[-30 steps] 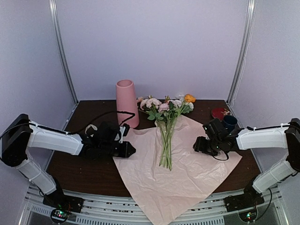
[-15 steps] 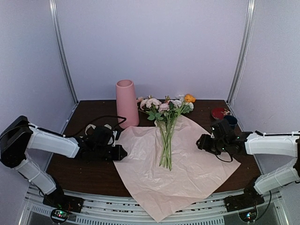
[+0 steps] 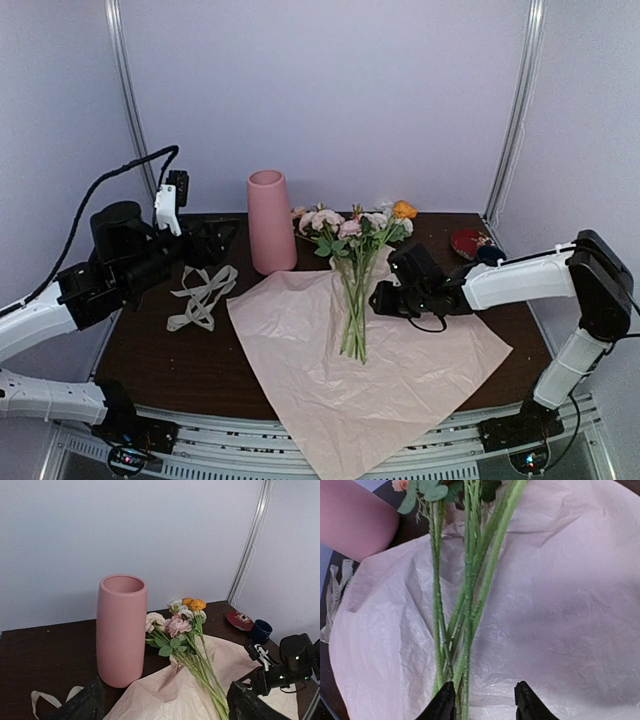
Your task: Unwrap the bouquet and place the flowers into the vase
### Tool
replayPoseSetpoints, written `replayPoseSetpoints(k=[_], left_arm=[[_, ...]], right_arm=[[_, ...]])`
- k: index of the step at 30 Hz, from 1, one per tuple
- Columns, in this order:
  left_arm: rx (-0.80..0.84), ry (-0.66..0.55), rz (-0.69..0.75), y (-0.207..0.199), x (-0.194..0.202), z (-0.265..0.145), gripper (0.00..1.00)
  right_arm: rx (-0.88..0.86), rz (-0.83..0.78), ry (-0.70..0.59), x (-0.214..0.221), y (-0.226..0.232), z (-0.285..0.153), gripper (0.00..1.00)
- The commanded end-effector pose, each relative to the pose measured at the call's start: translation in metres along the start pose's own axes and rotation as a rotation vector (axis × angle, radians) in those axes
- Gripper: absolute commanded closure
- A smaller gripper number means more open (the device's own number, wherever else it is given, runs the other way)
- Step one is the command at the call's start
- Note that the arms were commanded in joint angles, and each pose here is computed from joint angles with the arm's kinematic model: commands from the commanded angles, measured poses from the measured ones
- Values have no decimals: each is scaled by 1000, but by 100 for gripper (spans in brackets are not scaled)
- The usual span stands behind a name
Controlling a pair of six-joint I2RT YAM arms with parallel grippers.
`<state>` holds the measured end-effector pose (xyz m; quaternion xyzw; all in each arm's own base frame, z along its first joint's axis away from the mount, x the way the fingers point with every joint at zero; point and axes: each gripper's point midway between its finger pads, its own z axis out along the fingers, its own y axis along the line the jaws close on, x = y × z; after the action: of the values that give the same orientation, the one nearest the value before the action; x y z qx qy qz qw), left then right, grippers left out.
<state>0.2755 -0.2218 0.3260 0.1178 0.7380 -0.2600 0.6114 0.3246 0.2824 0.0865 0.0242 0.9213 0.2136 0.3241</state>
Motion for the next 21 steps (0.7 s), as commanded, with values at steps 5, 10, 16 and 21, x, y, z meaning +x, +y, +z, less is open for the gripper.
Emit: replayPoseSetpoints(k=[5,10,16,21], left_arm=[[-224,-14,219,46,9,-20,12],[-235,-25,232,48,5,-25,11],[-226,-22,233,47,6,-26,11],[-224,-9,237,47,9,-24,11]], right_arm=[[-93,25,62,18,22,29,61],[-95,43,96,28,21,40,63],[-63,61,126,40,12,51,78],[-90,87,104,39,14,44,100]])
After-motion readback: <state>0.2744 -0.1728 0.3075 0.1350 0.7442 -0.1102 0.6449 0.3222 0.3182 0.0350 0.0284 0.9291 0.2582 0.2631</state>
